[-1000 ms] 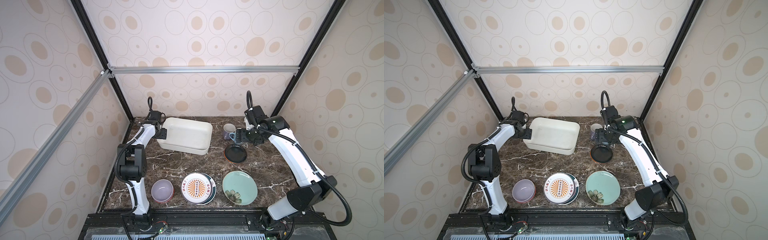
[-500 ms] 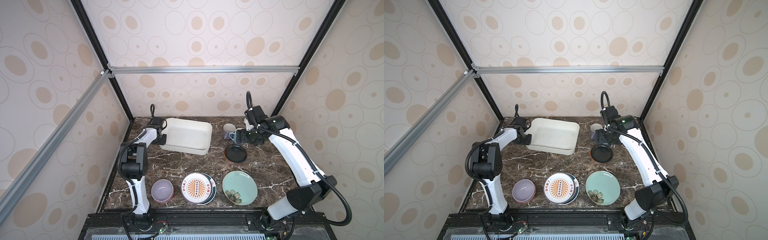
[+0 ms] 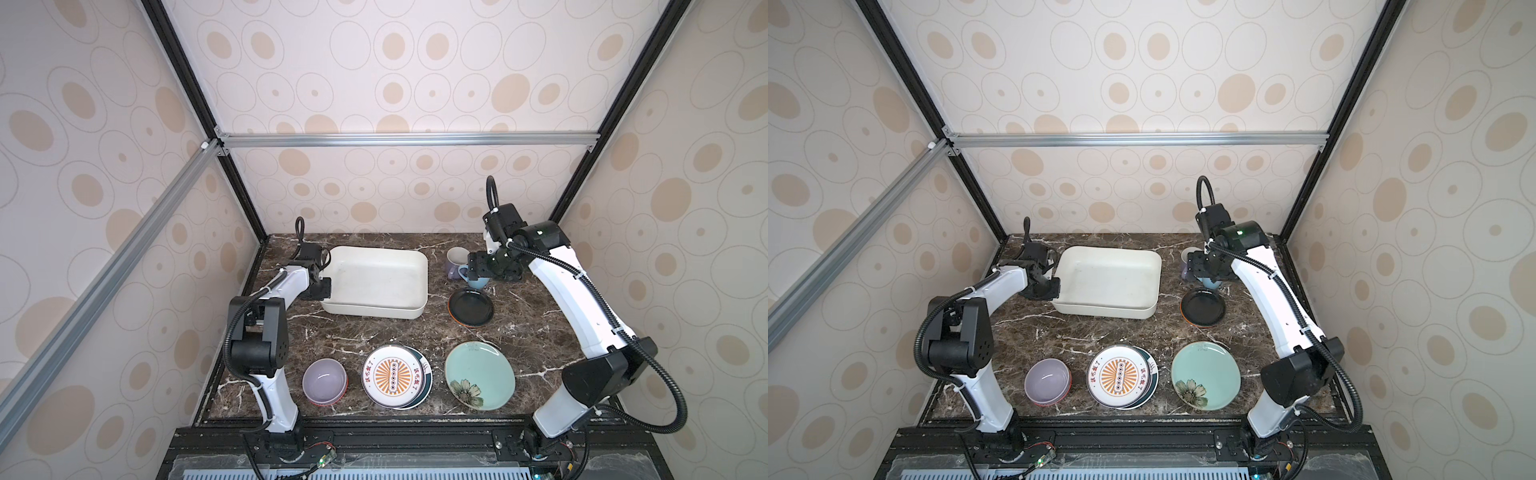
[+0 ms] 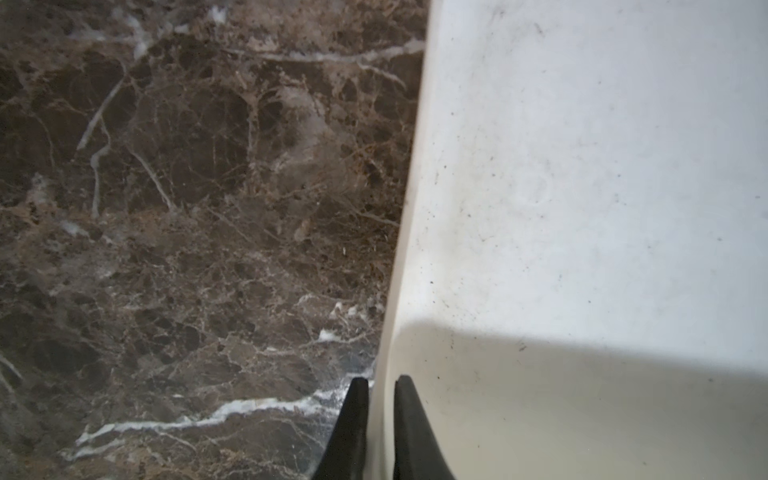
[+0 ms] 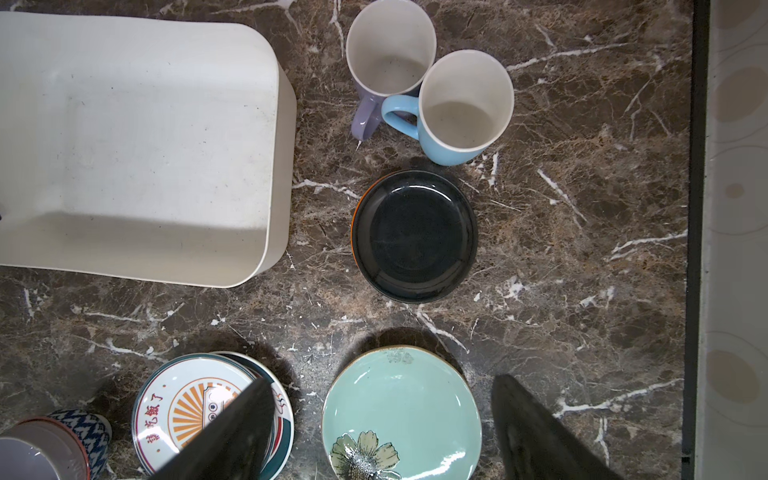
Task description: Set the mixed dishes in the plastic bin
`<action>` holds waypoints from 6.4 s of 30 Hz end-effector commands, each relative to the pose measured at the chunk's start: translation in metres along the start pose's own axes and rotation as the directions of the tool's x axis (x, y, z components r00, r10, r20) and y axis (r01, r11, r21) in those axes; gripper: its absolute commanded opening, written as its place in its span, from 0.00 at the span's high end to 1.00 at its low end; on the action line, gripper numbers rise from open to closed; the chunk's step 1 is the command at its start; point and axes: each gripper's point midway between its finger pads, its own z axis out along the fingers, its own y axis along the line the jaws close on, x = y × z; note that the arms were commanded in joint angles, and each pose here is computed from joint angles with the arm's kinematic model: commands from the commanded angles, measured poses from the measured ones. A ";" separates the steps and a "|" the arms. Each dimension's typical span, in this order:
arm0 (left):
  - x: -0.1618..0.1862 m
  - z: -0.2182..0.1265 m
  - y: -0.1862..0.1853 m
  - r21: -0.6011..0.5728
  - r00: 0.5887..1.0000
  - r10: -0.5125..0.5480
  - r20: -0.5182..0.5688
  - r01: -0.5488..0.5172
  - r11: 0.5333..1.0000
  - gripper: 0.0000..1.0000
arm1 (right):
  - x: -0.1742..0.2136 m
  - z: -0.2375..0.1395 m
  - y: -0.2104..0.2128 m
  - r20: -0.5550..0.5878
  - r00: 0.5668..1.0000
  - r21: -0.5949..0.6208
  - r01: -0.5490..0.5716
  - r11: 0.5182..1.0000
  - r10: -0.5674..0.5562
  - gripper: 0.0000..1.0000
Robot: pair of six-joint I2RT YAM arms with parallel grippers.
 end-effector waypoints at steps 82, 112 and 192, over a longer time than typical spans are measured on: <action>-0.029 0.007 -0.033 0.076 0.997 -0.067 0.036 0.064 0.995 0.59 | 0.088 0.171 0.094 -0.418 0.908 -0.052 -0.024 0.998 0.000 0.66; 0.017 -0.006 -0.047 0.182 0.992 -0.121 -0.035 0.125 0.975 0.67 | -0.010 0.205 0.089 -0.333 0.938 -0.099 0.062 0.993 -0.092 0.66; -0.083 -0.145 -0.276 0.495 0.937 0.106 0.333 -0.270 0.826 0.01 | 0.081 0.115 -0.070 -0.211 0.922 -0.043 -0.341 0.939 0.325 0.31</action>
